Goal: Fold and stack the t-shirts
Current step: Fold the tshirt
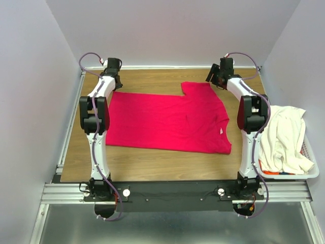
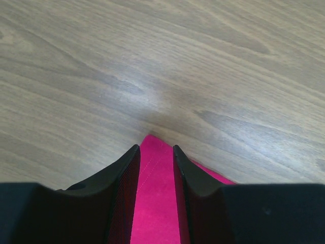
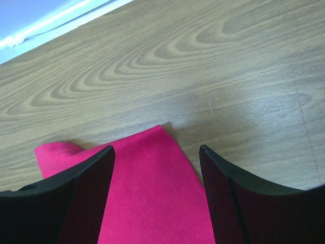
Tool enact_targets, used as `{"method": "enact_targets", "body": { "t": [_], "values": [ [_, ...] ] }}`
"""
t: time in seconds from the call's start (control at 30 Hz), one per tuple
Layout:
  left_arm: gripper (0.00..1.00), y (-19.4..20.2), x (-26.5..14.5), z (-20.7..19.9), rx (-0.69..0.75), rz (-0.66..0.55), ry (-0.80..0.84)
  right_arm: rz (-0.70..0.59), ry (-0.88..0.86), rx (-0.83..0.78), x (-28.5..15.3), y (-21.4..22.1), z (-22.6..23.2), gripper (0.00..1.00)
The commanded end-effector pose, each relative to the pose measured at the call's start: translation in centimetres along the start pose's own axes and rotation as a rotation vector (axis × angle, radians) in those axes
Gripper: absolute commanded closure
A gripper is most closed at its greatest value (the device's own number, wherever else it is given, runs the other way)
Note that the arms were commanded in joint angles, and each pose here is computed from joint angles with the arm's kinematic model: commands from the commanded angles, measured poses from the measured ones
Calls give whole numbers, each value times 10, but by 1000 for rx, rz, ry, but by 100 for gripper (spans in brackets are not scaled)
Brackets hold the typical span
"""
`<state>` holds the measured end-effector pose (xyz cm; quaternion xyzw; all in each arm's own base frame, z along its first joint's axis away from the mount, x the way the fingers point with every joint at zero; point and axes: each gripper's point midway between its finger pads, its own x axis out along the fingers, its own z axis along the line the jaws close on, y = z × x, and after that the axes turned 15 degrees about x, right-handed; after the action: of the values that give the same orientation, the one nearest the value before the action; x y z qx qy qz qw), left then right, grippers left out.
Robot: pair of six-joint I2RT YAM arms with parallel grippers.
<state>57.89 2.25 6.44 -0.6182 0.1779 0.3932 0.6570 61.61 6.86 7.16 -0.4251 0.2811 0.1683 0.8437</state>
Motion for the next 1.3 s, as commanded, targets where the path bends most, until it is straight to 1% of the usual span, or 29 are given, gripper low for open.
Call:
{"method": "enact_targets", "body": {
  "t": [0.0,0.13,0.53,0.8,1.03,1.13,1.27],
  "values": [
    [60,9,6,4,2,32,-47,36,4,-23,14,13,-8,26],
    [60,15,11,2,4,47,-47,58,-9,-18,17,18,-10,26],
    [60,18,22,-7,7,63,-40,60,-15,-23,19,16,-11,26],
    [60,8,18,-7,-1,37,-39,66,-11,-28,22,19,-14,25],
    [60,16,23,0,22,61,-83,74,-23,-30,26,19,-14,25],
    [61,18,25,0,27,66,-85,77,-30,-34,27,20,-12,25],
    [66,22,28,-1,33,75,-83,89,-28,-34,30,25,-15,25]
  ]
}}
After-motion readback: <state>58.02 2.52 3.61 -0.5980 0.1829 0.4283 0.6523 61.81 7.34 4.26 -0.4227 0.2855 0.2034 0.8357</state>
